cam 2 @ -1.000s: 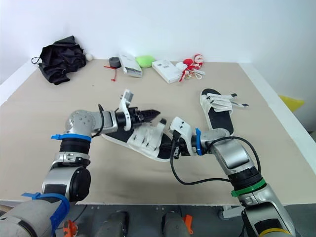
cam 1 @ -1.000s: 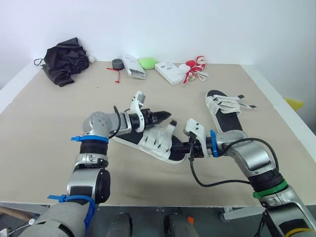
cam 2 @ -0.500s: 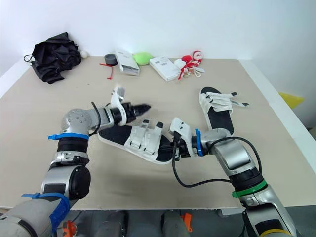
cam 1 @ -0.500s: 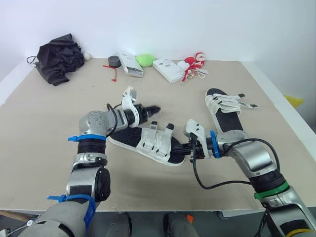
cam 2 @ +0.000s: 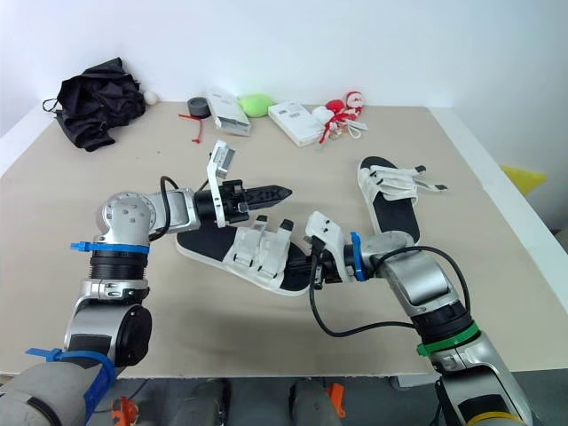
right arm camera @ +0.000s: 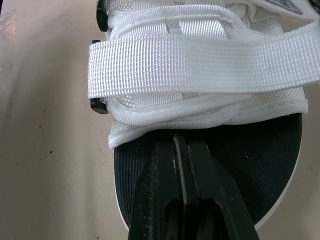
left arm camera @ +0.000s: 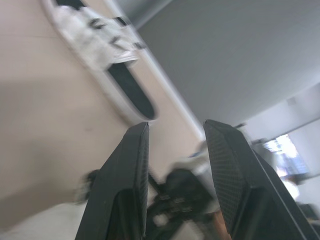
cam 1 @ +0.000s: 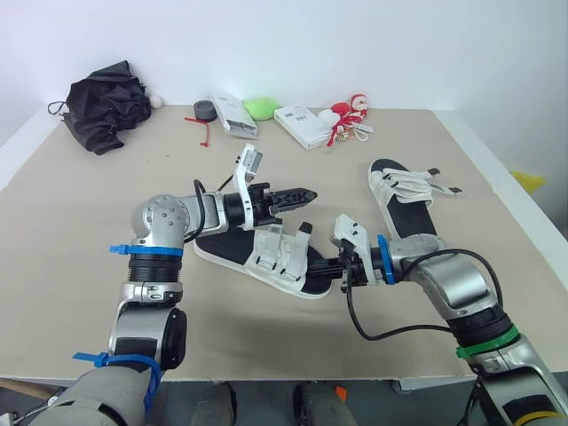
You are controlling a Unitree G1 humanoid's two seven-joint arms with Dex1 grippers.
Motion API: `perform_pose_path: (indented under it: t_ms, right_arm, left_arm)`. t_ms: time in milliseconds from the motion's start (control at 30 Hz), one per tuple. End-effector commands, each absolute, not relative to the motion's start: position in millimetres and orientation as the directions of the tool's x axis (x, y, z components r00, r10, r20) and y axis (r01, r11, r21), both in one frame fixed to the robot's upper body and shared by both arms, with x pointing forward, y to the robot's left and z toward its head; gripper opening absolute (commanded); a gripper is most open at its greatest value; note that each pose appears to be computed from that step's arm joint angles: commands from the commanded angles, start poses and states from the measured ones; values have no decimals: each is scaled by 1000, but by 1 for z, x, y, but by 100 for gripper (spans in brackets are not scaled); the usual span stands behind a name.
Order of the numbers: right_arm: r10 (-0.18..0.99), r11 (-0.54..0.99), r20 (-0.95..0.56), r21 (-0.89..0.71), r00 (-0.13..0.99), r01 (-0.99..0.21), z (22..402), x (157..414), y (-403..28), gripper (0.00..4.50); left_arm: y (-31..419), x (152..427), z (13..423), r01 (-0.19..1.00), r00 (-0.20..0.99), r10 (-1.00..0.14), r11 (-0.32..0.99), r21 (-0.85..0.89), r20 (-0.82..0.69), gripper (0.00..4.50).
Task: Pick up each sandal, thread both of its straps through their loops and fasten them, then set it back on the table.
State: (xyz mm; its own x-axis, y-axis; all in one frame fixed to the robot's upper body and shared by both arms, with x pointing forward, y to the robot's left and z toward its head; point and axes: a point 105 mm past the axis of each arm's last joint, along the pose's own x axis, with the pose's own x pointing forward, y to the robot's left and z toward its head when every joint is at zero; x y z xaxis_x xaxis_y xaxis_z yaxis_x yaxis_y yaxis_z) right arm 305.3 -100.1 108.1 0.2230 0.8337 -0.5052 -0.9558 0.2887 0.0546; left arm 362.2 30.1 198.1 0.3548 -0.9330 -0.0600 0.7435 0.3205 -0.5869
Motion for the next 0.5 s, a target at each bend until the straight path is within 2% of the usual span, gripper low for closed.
perform_pose_path:
  t_ms: [33, 167, 333, 500]
  right_arm:
    - [762, 359, -616, 145, 200, -922, 67, 297, -113, 0]
    - [763, 359, -615, 144, 201, -922, 67, 297, -112, 0]
    - [763, 358, -614, 141, 202, -923, 66, 297, -110, 0]
    - [764, 362, -612, 141, 206, -922, 66, 297, -110, 0]
  left_arm:
    - [37, 371, 181, 801, 367, -922, 382, -461, -127, 235]
    - [37, 374, 164, 809, 339, -916, 400, -430, -214, 356]
    - [27, 357, 161, 796, 148, -961, 256, -548, -234, 356]
    - [16, 347, 163, 811, 36, -971, 167, -561, -237, 356]
